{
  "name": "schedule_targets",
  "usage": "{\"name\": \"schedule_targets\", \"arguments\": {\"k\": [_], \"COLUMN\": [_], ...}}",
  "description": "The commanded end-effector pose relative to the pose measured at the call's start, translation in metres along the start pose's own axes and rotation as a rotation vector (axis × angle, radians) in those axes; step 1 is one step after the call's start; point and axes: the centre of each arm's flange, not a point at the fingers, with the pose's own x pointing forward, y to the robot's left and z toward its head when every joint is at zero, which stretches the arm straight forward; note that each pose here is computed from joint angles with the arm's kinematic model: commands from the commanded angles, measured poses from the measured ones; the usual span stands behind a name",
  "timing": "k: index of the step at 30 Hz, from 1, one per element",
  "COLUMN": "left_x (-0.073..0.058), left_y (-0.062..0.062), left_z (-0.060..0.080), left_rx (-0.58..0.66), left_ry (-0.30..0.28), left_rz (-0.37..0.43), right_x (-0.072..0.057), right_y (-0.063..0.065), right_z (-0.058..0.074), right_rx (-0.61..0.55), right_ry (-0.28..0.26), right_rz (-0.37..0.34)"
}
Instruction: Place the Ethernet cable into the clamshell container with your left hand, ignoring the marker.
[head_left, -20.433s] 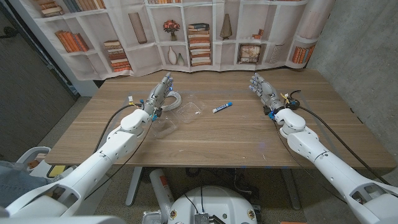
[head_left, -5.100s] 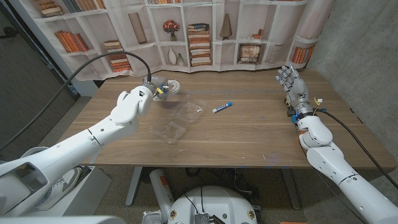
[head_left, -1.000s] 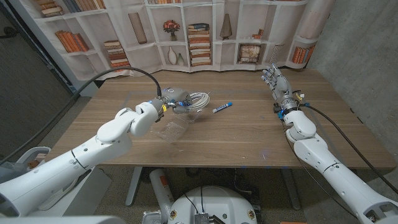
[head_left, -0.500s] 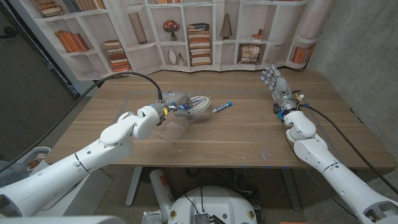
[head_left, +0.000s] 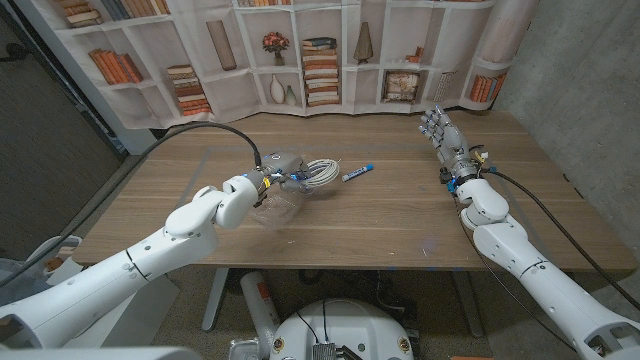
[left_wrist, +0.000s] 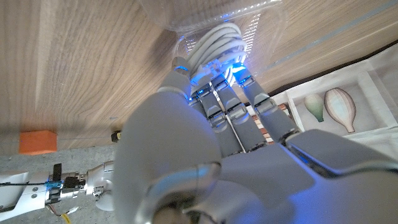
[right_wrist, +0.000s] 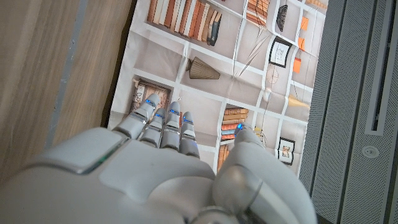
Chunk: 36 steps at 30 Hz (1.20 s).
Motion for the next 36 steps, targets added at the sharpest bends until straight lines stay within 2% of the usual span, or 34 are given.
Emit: {"name": "schedule_targets", "arguments": {"k": [1,16,36], "left_x": [-0.001,-0.007,-0.015], "left_y": [0.000,0.004,0.005], "left_z": [-0.002,-0.009,-0.015], "left_rx": [-0.012,-0.041,-0.075], "left_ry": [0.000,-0.001,0.003], "left_rz": [-0.018,-0.017,-0.007], "right_x": [0.000,0.004,0.004], "right_y": [-0.001,0.002,0.005], "right_z": [-0.003,-0.008,-0.008], "right_rx": [0.001,0.007,0.002], "right_ry": [0.007,0.008,0.011], "right_rz": [0.000,0.004,0.011]}}
